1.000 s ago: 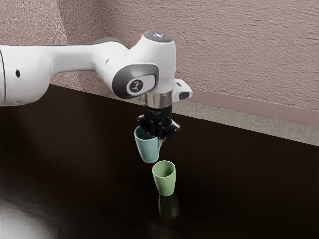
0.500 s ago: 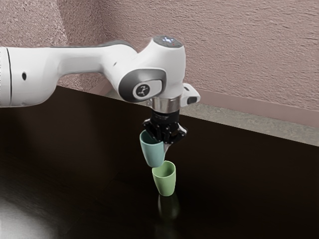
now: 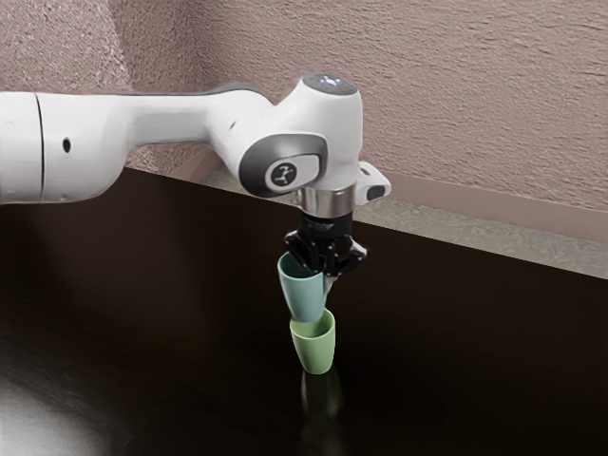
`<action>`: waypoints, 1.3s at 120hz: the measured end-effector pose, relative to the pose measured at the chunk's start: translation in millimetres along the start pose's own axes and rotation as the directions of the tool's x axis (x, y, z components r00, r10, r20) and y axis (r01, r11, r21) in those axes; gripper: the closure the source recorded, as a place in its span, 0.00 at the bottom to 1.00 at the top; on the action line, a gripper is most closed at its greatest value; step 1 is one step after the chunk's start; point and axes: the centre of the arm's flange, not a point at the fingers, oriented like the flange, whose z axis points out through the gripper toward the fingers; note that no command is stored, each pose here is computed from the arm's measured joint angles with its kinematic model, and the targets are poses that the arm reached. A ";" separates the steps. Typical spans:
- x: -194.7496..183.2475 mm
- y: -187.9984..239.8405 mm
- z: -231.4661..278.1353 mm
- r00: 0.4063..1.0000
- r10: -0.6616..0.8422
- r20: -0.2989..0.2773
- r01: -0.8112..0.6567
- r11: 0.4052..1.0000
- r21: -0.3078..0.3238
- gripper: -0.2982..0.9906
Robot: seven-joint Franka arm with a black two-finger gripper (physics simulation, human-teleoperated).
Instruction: Place the left cup onto the right cup
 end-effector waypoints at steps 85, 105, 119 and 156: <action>5.6 5.1 20.1 0.999 -0.029 0.018 0.029 1.000 -0.002 0.83; 7.3 6.2 25.2 0.999 -0.034 0.023 0.034 0.999 -0.005 0.83; 8.5 6.9 28.6 0.999 -0.036 0.024 0.036 0.999 -0.006 0.83; 10.4 7.1 34.2 0.999 -0.044 0.023 0.044 0.999 -0.002 0.84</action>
